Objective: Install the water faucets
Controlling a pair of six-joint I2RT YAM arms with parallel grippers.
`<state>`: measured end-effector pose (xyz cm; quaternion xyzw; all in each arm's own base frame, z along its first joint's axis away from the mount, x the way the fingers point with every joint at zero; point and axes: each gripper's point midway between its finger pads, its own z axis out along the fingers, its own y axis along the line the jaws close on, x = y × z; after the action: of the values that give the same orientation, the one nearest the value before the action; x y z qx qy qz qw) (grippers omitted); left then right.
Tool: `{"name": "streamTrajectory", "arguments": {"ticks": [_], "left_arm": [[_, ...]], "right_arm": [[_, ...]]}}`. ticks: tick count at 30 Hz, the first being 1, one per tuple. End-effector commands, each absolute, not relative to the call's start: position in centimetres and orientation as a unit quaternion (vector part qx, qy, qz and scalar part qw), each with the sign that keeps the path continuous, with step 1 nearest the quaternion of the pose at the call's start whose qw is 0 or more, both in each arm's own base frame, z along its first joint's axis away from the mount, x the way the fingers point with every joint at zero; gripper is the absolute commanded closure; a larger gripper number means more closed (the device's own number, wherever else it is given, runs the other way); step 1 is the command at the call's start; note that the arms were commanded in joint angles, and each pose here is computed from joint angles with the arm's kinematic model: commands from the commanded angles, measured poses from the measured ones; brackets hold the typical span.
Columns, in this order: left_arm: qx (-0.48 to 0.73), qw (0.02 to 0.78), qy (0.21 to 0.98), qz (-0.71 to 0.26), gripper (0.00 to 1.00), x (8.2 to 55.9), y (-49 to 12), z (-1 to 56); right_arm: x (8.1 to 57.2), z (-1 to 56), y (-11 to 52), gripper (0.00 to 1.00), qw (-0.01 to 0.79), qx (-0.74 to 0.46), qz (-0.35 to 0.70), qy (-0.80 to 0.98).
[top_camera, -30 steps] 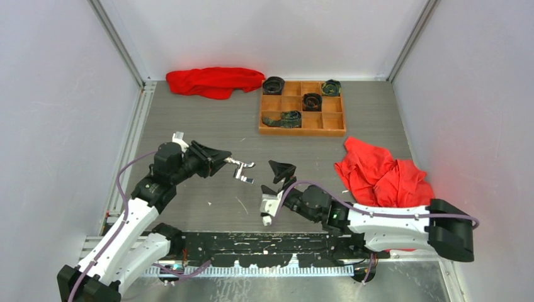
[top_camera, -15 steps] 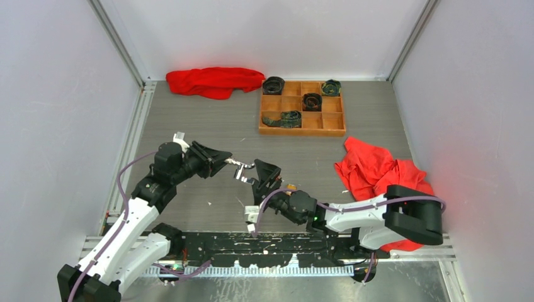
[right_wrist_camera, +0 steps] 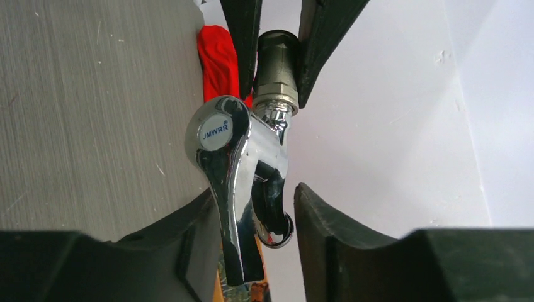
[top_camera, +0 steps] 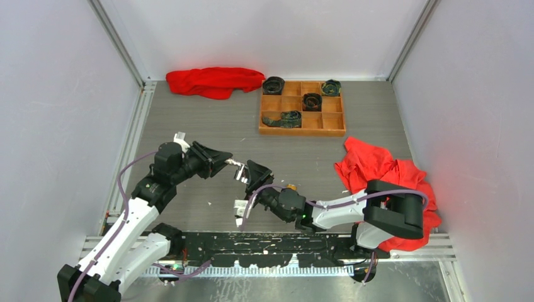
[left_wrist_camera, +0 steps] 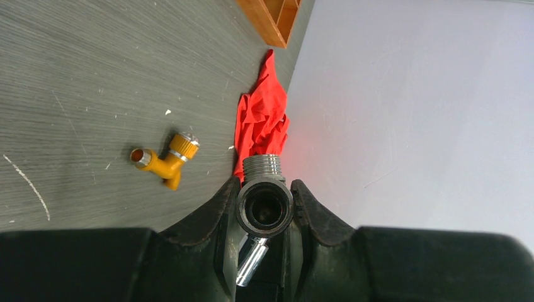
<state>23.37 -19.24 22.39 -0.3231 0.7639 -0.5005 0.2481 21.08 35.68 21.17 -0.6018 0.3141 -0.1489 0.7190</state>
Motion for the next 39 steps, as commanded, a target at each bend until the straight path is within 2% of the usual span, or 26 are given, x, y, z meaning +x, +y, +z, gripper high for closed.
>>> {"name": "streamTrajectory", "arguments": {"ticks": [1,6,13,21,25,28,32,35,39], "left_arm": [[-0.287,0.274,0.743,-0.539,1.0,23.5,-19.8,26.2],[-0.283,0.276,0.743,-0.539,1.0,23.6,-19.9,26.2],[-0.28,0.278,0.738,-0.547,1.0,23.7,-20.0,26.4],[-0.269,0.281,0.741,-0.548,1.0,23.6,-20.2,26.6],[-0.268,0.283,0.74,-0.549,1.0,23.6,-20.2,26.7],[-0.267,0.284,0.739,-0.55,1.0,23.6,-20.2,26.8],[-0.265,0.288,0.736,-0.553,1.0,23.5,-20.1,27.1],[-0.265,0.29,0.735,-0.553,1.0,23.5,-20.1,27.2],[-0.263,0.286,0.736,-0.554,1.0,23.5,-20.2,27.0]], "right_arm": [[21.1,25.0,35.9,0.55,0.757,-0.534,-0.085,0.366],[19.0,25.1,37.4,0.65,0.731,-0.532,0.073,0.421],[15.7,25.5,38.6,0.66,0.625,-0.506,0.333,0.493],[15.9,28.4,35.9,0.64,0.476,-0.333,0.586,0.565],[16.8,28.3,35.6,0.61,0.354,-0.253,0.664,0.608],[17.0,27.9,35.9,0.5,0.288,-0.213,0.698,0.62],[18.6,25.6,35.7,0.38,0.264,-0.174,0.679,0.662],[19.9,23.9,34.8,0.23,0.296,-0.177,0.628,0.698],[20.9,24.8,32.7,0.05,0.386,-0.21,0.556,0.706]]}}
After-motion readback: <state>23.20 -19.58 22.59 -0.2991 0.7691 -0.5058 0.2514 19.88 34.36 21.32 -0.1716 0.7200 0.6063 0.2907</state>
